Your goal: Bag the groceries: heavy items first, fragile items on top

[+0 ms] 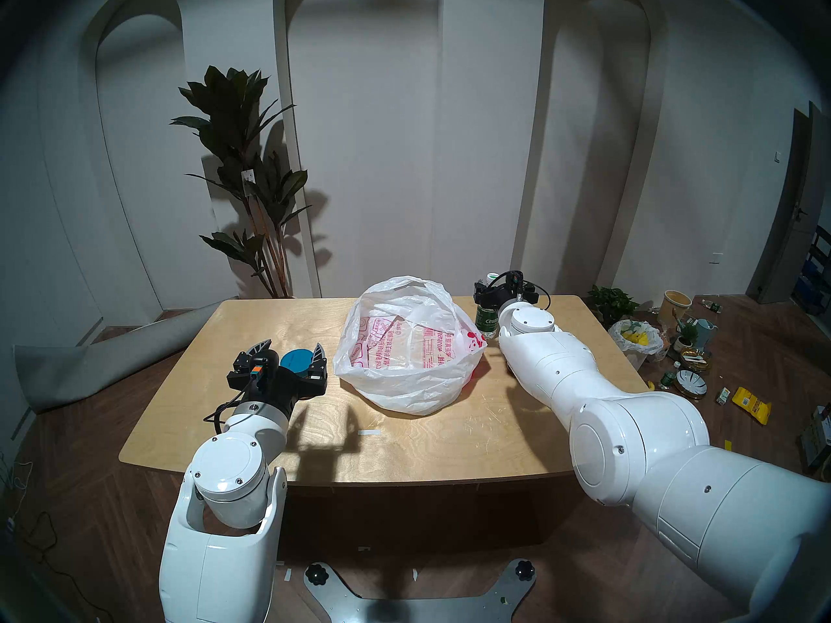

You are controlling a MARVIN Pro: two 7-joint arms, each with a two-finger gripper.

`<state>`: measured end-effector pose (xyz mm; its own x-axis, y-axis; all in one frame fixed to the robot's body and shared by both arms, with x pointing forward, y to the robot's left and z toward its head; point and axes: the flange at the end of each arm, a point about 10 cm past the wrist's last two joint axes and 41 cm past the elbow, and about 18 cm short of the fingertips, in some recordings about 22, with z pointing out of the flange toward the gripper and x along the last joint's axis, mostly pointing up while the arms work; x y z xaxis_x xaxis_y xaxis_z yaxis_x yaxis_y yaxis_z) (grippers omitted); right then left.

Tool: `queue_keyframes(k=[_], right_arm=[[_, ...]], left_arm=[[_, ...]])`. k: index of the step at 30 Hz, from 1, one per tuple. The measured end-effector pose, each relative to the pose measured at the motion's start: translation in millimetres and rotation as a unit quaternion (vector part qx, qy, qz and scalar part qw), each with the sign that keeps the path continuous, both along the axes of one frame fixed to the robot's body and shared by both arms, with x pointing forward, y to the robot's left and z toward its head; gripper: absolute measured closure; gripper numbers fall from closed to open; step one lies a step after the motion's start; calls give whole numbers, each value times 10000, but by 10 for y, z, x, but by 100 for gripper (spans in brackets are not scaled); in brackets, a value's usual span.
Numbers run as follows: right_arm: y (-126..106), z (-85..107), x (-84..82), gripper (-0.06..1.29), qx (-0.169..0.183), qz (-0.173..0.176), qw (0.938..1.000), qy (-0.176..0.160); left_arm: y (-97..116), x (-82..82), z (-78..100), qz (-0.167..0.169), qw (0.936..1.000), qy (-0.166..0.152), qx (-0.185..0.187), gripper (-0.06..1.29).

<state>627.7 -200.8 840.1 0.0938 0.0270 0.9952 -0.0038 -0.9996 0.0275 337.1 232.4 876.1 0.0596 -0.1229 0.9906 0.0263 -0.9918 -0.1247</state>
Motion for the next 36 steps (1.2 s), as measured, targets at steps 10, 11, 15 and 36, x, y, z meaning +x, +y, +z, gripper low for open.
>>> queue_keyframes(k=[10,11,15,36], right_arm=[[-43,6,16,92,-69,-6,9999,-149],[-44,5,16,92,-66,-4,9999,-153],[-66,7,17,92,31,-31,9998,-201],[383,715,176,92,697,365,9852,-1521]], left_arm=[[4,-1,1,-2,10000,0,16,-2],[4,-1,1,-2,10000,0,17,-2],[4,-1,2,-3,10000,-1,20,-2],[6,0,0,-5,10000,2,25,-2]])
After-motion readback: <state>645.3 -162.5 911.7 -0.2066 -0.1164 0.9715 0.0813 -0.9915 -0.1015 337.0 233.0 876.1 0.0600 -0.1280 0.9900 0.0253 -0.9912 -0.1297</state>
